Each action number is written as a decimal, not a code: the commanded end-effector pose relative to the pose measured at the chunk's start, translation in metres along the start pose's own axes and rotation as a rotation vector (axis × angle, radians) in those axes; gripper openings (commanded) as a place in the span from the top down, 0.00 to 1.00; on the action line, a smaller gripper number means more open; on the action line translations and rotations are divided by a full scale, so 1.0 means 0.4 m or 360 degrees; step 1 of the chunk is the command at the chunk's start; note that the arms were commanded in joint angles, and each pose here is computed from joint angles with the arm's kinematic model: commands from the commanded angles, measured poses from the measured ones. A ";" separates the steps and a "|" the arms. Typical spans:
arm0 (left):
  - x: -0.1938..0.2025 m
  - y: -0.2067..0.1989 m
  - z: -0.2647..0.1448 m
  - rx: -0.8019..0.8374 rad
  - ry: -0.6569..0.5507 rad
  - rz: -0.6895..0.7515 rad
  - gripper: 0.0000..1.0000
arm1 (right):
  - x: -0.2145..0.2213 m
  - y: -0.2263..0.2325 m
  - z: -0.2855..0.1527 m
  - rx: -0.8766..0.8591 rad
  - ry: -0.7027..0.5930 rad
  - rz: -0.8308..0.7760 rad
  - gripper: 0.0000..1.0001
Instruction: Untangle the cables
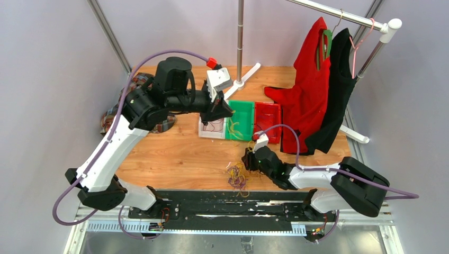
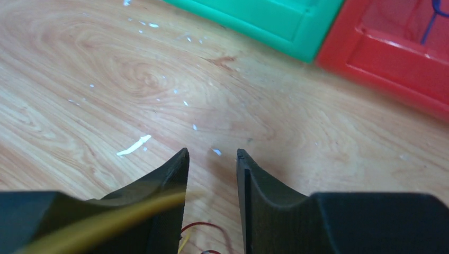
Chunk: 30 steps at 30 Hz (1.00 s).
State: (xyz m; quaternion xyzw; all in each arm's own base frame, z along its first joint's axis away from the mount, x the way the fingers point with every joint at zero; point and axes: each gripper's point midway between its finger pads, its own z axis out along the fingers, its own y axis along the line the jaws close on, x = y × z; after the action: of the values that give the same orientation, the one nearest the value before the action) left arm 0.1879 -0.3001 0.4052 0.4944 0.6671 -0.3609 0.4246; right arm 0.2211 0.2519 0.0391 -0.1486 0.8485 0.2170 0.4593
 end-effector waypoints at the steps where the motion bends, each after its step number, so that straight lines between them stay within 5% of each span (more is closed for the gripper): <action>1: -0.074 0.001 -0.059 -0.0102 -0.0135 0.0133 1.00 | 0.041 -0.030 -0.012 0.0093 0.0011 0.0006 0.62; 7: -0.189 0.049 -0.126 -0.0348 -0.0302 0.0280 1.00 | 0.054 -0.047 -0.021 0.0154 0.0028 -0.0041 0.63; 17: -0.464 0.091 -0.348 -0.0873 -0.0907 0.0697 1.00 | 0.068 -0.049 -0.028 0.0163 0.0048 -0.0083 0.63; 24: -0.491 0.077 -0.383 -0.0913 -0.1038 0.0767 1.00 | -0.006 -0.032 -0.059 0.0157 -0.0032 -0.0149 0.56; 30: -0.413 0.051 -0.326 -0.0731 -0.0885 0.0728 1.00 | -0.153 0.028 -0.134 0.0007 -0.0202 -0.0180 0.31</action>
State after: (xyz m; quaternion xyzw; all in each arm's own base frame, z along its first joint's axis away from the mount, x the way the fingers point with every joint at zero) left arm 0.2169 -0.2335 0.6104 0.3920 0.4746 -0.2017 0.7618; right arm 0.2115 0.2337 0.0756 -0.1571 0.8320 0.1884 0.4977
